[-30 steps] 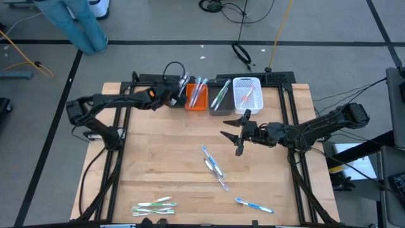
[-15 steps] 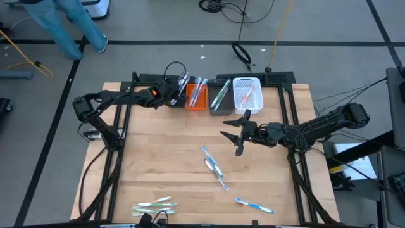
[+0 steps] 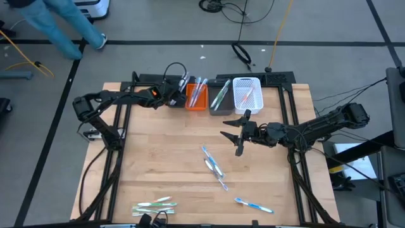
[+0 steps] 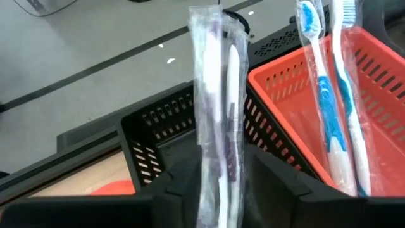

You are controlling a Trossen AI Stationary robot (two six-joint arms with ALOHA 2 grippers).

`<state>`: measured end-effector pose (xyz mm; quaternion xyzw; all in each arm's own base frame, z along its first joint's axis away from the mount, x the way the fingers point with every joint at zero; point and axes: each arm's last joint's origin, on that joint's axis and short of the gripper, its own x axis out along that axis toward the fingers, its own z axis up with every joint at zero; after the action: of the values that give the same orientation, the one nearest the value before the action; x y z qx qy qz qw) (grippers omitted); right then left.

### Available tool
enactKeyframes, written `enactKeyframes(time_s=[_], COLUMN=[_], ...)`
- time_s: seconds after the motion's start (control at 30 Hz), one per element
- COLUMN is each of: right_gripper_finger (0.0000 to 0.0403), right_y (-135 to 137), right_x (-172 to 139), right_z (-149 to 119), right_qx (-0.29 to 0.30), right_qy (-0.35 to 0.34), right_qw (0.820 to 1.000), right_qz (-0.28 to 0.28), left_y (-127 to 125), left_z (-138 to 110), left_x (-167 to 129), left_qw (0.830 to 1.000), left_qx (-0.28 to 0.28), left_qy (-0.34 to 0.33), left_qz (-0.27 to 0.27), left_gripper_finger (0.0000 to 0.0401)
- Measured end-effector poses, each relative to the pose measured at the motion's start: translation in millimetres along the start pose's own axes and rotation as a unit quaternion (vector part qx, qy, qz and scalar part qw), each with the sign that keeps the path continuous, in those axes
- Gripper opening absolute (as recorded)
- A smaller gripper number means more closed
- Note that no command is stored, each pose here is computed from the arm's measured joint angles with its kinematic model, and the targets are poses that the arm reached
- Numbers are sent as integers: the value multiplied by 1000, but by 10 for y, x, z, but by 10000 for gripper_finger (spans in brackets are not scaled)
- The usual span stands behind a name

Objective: Pick & Place Toothbrushes
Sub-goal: Put the purple toothbrush into the black bin, then put the green toothbrush into the gray bin

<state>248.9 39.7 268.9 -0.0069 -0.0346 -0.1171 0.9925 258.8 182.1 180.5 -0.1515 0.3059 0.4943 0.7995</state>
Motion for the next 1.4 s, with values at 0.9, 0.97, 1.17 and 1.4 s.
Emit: enactKeyframes(time_s=[0.9,0.97,1.17,1.4], right_gripper_finger=[183,184,182,180], right_y=[12,12,12,12], right_x=[-9,-9,-10,-12], right_z=[-104,-106,-117,-126], right_qx=[30,29,26,24], right_qy=[50,51,56,61], right_qw=[998,998,998,998], right_qz=[2,2,2,2], left_y=[-498,-555,-753,-939], left_z=[-255,-352,-704,-1175], left_x=[-785,-898,-1258,-1759], left_qw=[936,926,887,861], left_qx=[181,206,272,283], left_qy=[98,122,196,281], left_qz=[-286,-293,-317,-316], left_gripper_finger=[207,207,207,207])
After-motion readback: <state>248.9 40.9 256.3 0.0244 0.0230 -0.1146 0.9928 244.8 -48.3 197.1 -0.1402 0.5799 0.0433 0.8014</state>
